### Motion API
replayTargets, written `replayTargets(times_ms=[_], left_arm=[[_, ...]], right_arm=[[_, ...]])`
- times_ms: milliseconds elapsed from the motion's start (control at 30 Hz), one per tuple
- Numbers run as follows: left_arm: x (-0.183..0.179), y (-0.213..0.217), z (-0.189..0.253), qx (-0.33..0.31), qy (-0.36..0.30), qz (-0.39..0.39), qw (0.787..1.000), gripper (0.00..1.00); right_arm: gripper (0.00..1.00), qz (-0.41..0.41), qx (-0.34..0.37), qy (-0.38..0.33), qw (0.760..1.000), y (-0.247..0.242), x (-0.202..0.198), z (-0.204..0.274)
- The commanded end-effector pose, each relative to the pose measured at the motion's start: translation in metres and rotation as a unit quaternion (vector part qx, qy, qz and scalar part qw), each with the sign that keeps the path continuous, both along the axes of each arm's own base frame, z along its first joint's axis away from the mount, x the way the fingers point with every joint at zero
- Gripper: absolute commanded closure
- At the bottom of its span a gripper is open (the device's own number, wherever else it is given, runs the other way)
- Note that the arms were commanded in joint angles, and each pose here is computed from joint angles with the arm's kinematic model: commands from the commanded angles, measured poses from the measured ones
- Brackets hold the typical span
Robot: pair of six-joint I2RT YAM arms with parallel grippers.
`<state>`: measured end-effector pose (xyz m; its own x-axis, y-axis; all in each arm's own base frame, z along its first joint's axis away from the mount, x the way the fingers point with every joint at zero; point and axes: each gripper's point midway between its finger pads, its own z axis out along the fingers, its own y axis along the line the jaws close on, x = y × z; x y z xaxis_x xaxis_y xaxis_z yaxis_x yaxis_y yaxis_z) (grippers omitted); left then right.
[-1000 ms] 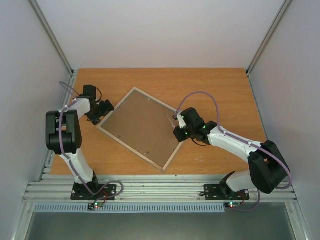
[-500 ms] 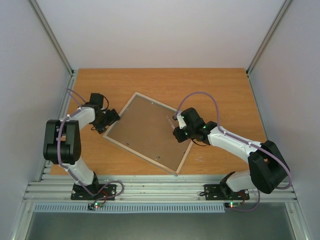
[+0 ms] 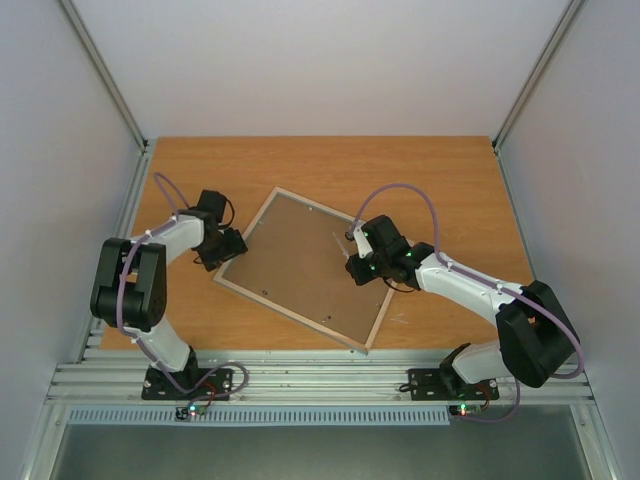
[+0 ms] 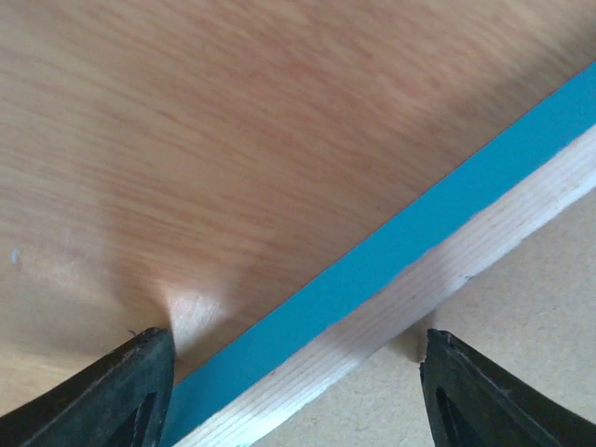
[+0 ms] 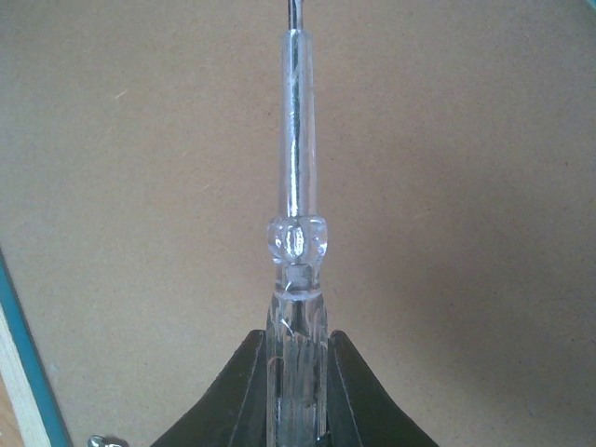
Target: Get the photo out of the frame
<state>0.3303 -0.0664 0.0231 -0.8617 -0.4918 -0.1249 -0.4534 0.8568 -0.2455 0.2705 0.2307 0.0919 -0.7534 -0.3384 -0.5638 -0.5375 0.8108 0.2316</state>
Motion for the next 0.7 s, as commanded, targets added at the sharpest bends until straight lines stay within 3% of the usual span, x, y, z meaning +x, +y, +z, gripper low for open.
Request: replayTargets(times_ms=[0,500,667], left_arm=[[-0.026,0.004,-0.012,0.018,0.043,-0.005,0.999,0.30],[-0.041,0.003,-0.011,-0.005,0.026,0.039,0.999,0.57],[-0.044,0.003,-0.007,-0.007,0.025,0.040,0.999,0.59]], right_arm=[[0.99,0.003,0.010,-0.007,1.000,0.003,0.004,0.009],[0.99,0.006,0.014,-0.004,1.000,0.005,0.002,0.011],[0.99,0.007,0.016,-0.002,1.000,0.005,0.002,0.011]])
